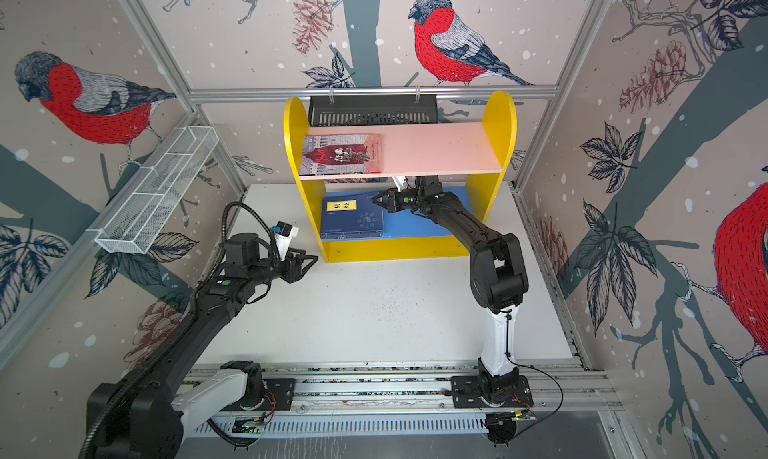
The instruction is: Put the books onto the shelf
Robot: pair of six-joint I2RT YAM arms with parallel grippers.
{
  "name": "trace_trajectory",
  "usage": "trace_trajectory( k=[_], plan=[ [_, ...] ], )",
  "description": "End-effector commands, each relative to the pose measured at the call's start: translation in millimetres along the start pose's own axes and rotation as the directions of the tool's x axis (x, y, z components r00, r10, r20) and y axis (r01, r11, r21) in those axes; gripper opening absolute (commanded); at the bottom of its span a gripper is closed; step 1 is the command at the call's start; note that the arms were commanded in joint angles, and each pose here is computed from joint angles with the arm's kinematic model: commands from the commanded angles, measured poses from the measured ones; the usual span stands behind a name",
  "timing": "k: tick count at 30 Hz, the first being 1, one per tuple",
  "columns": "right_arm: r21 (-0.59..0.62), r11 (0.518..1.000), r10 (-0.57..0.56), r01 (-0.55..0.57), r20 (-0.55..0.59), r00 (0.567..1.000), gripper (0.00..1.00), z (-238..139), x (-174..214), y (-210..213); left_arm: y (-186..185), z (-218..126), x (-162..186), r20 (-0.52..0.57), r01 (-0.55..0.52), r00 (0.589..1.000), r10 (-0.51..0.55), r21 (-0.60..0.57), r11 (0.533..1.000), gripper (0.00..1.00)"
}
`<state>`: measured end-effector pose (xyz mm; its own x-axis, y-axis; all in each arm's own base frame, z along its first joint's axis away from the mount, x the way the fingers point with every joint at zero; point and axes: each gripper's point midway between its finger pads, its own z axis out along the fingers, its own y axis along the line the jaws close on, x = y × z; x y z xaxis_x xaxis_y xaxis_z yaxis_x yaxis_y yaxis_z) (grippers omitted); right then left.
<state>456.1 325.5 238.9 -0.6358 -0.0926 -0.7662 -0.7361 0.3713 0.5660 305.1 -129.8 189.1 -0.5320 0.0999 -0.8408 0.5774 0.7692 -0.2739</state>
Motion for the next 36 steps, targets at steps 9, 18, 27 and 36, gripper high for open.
trace_trajectory(
  k=[9, 18, 27, 36],
  plan=[
    [0.012, 1.0, 0.001, -0.001, 0.013, 1.0, 0.08, 6.7, -8.6, -0.7, 5.8, 1.3, -14.7, 0.049, 0.002, 0.999, -0.001, -0.022, 1.0, 0.55],
    [0.077, 0.997, -0.014, 0.005, 0.119, 0.993, 0.58, -17.8, -25.6, -0.2, 13.7, 7.1, -27.9, 0.073, 0.016, 0.997, -0.013, -0.04, 0.999, 0.56],
    [0.176, 0.983, 0.005, -0.046, 0.227, 0.974, 0.63, -59.0, -22.3, -4.8, 19.9, 12.3, -24.2, 0.063, -0.051, 0.996, 0.055, -0.062, 0.997, 0.56],
    [0.359, 0.932, -0.046, -0.04, 0.227, 0.973, 0.65, -82.6, 24.5, 15.6, 23.8, 17.0, -32.2, 0.087, -0.122, 0.988, 0.129, -0.073, 0.99, 0.56]
  ],
)
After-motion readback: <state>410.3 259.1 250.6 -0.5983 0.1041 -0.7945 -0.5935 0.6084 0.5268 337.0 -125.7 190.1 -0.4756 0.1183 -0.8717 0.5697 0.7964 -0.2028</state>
